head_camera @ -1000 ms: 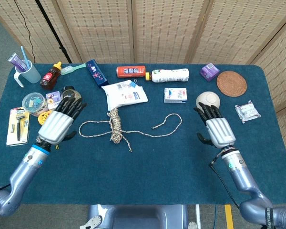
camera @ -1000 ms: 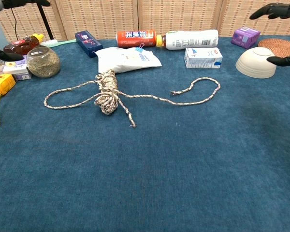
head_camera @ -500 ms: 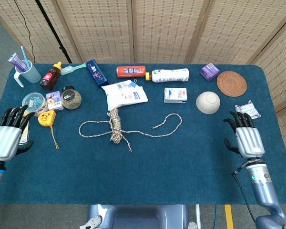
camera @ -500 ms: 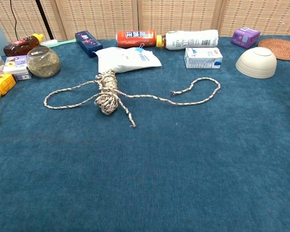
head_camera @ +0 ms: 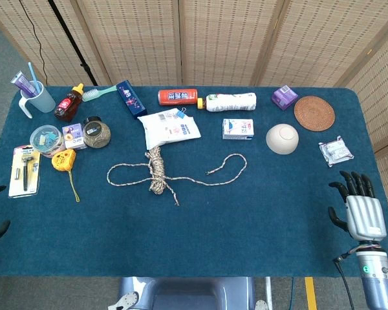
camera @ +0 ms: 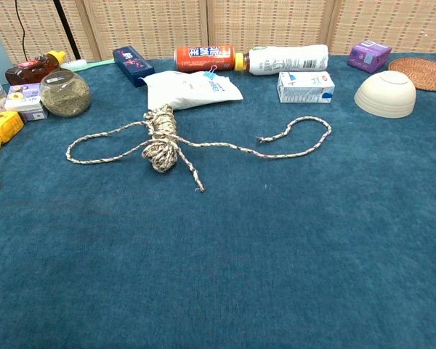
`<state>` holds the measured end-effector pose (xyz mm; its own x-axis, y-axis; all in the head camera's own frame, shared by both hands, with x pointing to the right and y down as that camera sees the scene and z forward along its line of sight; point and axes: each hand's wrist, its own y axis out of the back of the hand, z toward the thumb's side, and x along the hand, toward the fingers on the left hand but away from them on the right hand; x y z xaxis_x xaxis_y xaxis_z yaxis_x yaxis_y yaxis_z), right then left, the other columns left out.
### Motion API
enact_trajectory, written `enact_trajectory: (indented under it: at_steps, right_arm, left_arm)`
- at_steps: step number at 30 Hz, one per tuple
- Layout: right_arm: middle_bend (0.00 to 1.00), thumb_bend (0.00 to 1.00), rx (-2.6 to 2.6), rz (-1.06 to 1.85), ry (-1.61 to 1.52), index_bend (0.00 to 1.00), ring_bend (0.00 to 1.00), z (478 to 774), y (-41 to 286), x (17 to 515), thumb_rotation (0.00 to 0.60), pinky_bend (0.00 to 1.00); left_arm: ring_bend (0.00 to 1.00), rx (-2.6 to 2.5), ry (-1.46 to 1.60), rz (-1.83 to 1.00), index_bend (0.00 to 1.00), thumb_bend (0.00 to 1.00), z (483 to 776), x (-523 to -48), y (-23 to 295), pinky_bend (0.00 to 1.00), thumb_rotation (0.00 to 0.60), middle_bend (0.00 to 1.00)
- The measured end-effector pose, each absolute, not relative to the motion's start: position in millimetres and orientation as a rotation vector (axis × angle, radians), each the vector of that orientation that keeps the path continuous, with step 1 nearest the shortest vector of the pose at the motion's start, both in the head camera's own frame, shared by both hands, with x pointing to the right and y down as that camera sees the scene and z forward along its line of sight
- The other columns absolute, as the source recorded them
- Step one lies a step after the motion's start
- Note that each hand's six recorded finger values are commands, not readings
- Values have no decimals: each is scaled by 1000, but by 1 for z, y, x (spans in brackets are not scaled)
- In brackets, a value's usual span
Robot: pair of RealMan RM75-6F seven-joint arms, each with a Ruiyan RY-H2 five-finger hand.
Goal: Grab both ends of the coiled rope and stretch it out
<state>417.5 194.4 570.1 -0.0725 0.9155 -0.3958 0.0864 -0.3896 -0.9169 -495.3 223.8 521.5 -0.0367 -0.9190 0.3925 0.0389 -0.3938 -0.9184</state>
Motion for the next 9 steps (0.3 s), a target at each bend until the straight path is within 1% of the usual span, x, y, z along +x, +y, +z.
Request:
enact_trajectory:
  at_steps: [3,9]
  right_arm:
    - [119,388,-1489,1569,-1121,288,53,565,207,425,600,1]
    - [120,388,-1461,1574,-1132,300,53,558,212,429,600,1]
  left_arm:
    - [0,-1453,974,-1550,216,222,519,-497,235,0,600,14]
    - [0,-1465,977,-1535,216,223,521,-493,232,0,600,15]
